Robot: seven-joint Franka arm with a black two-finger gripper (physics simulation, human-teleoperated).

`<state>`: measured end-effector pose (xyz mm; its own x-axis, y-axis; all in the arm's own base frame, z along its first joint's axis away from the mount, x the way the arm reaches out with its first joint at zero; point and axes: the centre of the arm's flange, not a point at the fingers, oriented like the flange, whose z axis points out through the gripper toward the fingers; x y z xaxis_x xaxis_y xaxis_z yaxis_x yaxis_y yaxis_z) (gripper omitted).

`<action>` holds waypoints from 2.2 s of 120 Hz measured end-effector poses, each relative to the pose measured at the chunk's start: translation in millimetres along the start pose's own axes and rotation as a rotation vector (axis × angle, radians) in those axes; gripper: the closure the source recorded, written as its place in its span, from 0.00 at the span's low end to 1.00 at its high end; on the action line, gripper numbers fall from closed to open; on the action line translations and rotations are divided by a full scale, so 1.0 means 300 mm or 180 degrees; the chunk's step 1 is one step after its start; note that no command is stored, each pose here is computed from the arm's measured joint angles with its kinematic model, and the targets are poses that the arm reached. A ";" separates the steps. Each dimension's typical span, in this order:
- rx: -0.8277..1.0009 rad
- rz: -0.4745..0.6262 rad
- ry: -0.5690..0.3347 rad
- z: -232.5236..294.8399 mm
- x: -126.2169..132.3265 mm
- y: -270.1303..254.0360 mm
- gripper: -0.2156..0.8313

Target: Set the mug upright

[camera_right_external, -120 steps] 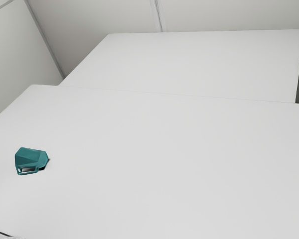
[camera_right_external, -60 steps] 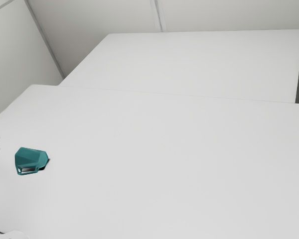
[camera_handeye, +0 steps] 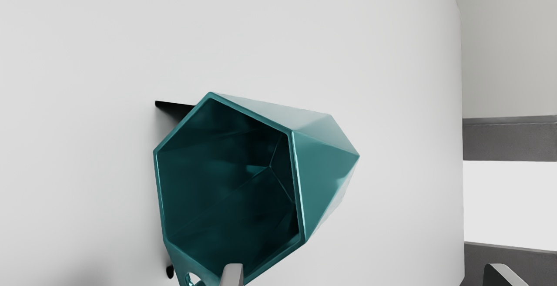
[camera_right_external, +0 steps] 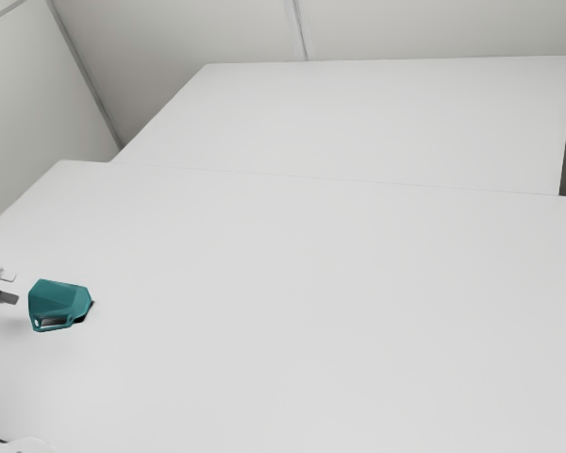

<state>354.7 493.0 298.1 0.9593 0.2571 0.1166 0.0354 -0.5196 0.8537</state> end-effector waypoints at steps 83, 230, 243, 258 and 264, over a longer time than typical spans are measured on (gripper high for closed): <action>-0.0311 -0.0040 -0.0077 0.175 0.037 0.010 0.45; 0.1229 0.1025 -0.0972 0.639 0.296 0.837 0.96; 0.1614 0.1135 -0.1017 0.700 0.282 0.913 0.96; 0.2051 0.1261 -0.1113 0.774 0.268 0.993 0.96; 0.2194 0.1308 -0.1153 0.811 0.258 1.018 0.96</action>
<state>507.9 155.9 444.3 0.9590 -0.2720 0.0793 -0.2833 -0.9204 0.2696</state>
